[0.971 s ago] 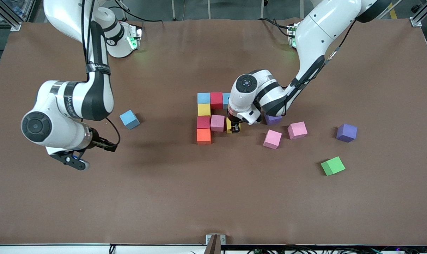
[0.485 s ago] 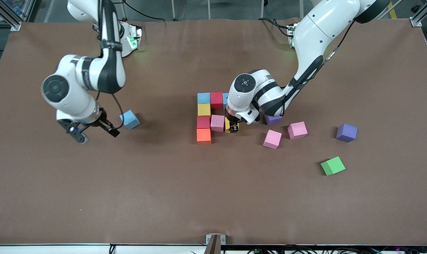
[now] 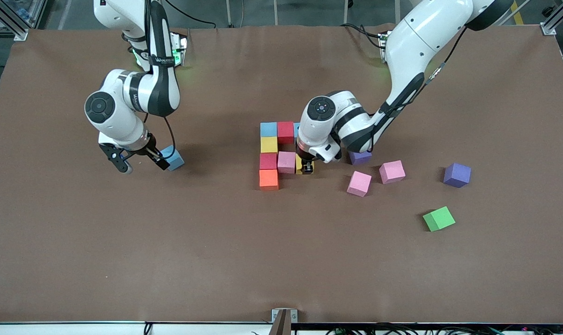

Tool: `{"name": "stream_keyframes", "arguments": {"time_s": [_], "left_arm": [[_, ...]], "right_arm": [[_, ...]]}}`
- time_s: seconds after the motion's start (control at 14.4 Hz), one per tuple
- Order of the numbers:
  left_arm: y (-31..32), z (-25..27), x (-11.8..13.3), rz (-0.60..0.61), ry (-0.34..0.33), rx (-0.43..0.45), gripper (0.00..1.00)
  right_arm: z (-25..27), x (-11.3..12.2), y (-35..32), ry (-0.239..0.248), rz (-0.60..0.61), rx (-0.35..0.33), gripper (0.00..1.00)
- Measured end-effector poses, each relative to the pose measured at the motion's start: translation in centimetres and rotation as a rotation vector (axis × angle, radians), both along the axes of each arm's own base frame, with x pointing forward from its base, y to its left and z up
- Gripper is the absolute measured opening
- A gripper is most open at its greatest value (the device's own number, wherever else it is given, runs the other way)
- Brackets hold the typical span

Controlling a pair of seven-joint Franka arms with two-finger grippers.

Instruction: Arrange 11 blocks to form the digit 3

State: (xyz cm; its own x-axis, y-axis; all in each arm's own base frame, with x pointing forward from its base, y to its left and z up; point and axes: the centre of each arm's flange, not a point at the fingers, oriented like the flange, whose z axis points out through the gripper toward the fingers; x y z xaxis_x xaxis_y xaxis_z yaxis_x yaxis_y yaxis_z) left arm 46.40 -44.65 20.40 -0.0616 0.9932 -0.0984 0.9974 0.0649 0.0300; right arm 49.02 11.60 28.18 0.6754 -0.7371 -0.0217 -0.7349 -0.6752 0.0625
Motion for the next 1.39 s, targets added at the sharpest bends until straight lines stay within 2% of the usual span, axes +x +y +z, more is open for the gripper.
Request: {"name": "stream_keyframes", "arguments": {"time_s": [0.14,0.35,0.83,1.39], "left_arm": [[-0.1,0.0,0.0,-0.001,0.002,0.005,0.56],[-0.1,0.0,-0.1,-0.001,0.003,0.007,0.56],[-0.9,0.0,-0.8,-0.014,0.005,0.012,0.56],[-0.9,0.0,-0.8,-0.015,0.005,0.012,0.56]], "right_arm": [[-1.3,-0.7,0.7,-0.009,-0.002,0.007,1.0],[-3.5,-1.8,2.3,0.006,-0.004,0.027,1.0],[-5.8,-2.5,1.4,0.032,-0.012,0.018,1.0],[-7.8,-2.4,0.2,0.008,-0.012,-0.001,1.0]]}}
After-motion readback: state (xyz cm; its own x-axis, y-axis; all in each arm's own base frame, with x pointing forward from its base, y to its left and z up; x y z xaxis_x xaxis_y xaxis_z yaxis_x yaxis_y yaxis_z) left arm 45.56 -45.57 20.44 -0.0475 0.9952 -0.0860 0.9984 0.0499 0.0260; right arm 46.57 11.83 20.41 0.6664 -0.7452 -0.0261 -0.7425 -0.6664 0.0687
